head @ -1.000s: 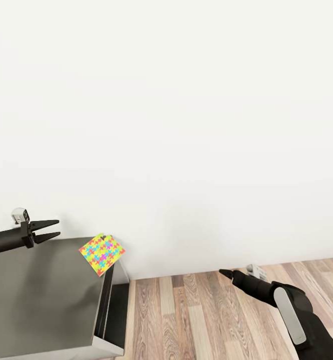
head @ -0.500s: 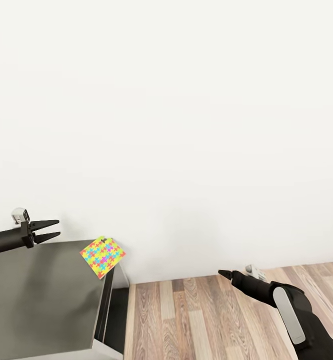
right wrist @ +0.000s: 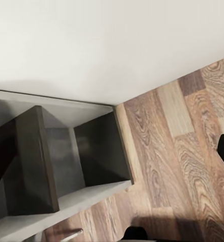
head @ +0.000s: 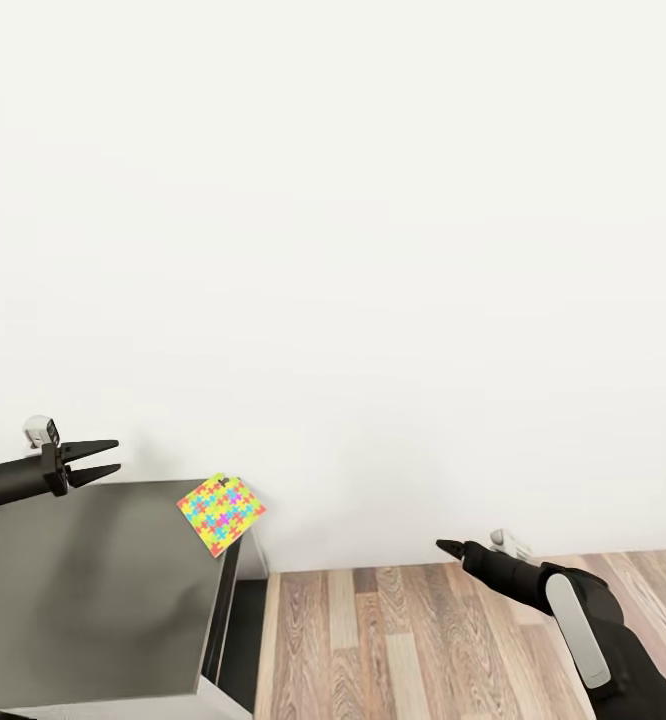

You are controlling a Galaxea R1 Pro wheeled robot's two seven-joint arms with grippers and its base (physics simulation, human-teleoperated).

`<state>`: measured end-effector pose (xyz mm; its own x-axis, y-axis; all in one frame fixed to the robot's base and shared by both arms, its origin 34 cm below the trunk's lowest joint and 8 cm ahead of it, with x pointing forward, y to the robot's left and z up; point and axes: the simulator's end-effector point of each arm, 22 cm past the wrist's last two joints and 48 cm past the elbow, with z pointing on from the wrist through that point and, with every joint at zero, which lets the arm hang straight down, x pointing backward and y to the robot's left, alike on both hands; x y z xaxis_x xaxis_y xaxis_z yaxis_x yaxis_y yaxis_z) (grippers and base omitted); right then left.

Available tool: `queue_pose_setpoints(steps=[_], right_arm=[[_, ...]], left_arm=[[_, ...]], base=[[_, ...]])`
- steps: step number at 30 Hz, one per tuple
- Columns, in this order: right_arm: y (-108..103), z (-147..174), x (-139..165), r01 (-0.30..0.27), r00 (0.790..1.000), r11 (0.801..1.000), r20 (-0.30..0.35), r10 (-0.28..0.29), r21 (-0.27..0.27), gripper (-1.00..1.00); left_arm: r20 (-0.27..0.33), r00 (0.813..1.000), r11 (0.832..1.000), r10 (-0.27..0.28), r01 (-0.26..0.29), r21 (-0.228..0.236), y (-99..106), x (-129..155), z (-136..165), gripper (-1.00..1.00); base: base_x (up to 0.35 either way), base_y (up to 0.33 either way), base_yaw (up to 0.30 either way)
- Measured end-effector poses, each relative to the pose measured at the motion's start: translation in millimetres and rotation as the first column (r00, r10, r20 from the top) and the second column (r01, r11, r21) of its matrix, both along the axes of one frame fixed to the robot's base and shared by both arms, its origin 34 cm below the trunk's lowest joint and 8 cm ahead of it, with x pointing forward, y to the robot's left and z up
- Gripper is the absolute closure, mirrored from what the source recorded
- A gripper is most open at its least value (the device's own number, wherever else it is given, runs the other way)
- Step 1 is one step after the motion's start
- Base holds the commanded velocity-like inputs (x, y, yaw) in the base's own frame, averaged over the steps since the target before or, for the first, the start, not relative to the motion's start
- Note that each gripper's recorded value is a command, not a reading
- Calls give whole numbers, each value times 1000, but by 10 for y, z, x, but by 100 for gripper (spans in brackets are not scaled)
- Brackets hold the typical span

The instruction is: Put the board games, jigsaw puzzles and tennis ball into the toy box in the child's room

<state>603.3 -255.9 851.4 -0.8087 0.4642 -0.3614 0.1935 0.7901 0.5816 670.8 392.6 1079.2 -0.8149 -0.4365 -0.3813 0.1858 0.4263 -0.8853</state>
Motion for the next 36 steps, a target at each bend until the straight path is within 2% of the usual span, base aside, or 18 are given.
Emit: queue_pose_setpoints(steps=[20, 28, 36], right_arm=[[3, 158, 48, 0, 999, 1000, 35, 0, 5, -100], [112, 300, 77, -28, 997, 998, 77, 24, 61, -100], [129, 368, 90, -33, 995, 997, 92, 27, 70, -100]], left_arm=[[30, 1000, 1000, -1, 1, 0, -4, -25, 166, -100], [43, 999, 1000, 0, 0, 0, -4, -37, 240, -100], [55, 998, 1000, 0, 0, 0, -3, -49, 305, -100]], base=[[0, 0, 154], [0, 0, -29], [5, 0, -106]])
